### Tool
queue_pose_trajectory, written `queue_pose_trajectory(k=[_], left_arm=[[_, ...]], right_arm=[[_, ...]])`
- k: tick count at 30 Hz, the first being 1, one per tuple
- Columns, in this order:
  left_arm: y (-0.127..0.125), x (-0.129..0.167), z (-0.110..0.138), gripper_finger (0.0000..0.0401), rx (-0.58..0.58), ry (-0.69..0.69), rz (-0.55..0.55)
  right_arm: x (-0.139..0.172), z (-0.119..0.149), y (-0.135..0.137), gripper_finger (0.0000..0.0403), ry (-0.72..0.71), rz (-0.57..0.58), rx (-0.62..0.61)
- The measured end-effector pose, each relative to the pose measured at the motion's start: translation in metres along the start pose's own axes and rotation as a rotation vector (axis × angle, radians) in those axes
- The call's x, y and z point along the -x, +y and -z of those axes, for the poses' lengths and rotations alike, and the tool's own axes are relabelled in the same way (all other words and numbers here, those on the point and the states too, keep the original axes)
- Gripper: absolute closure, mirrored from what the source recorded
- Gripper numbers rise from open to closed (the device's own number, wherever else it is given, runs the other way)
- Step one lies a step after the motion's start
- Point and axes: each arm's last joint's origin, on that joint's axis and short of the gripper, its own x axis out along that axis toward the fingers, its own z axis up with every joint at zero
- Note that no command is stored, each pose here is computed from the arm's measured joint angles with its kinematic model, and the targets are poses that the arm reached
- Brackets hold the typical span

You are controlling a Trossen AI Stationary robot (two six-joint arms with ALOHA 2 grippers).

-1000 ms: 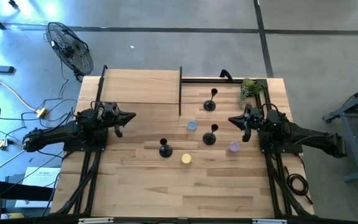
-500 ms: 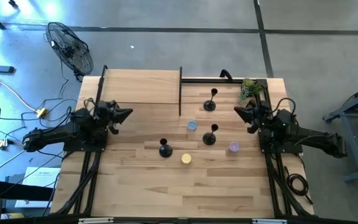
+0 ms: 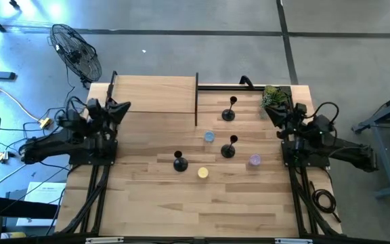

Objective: Pick & Place candle stick holders
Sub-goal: Put the top black candle holder on the shelf

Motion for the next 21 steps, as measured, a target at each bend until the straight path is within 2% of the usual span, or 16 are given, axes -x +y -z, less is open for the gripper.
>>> queue_pose_trajectory(k=[4, 11, 17, 21], left_arm=[[-0.014, -0.014, -0.025, 0.0317, -0.055, 0.012, 0.067], [-0.032, -0.048, -0.052, 0.0222, -0.184, 0.146, 0.031], [-0.043, -0.076, -0.068, 0.0177, -0.238, 0.275, -0.002], [-0.05, -0.089, -0.078, 0.0169, -0.276, 0.321, -0.01]], right_arm=[[0.0, -0.011, 0.005, 0.0266, -0.014, 0.023, 0.024], [-0.002, -0.027, 0.013, 0.0178, -0.027, 0.022, 0.123], [-0.014, -0.043, 0.024, 0.0158, 0.02, 0.03, 0.268], [-0.027, -0.054, 0.03, 0.0157, 0.159, 0.108, 0.358]])
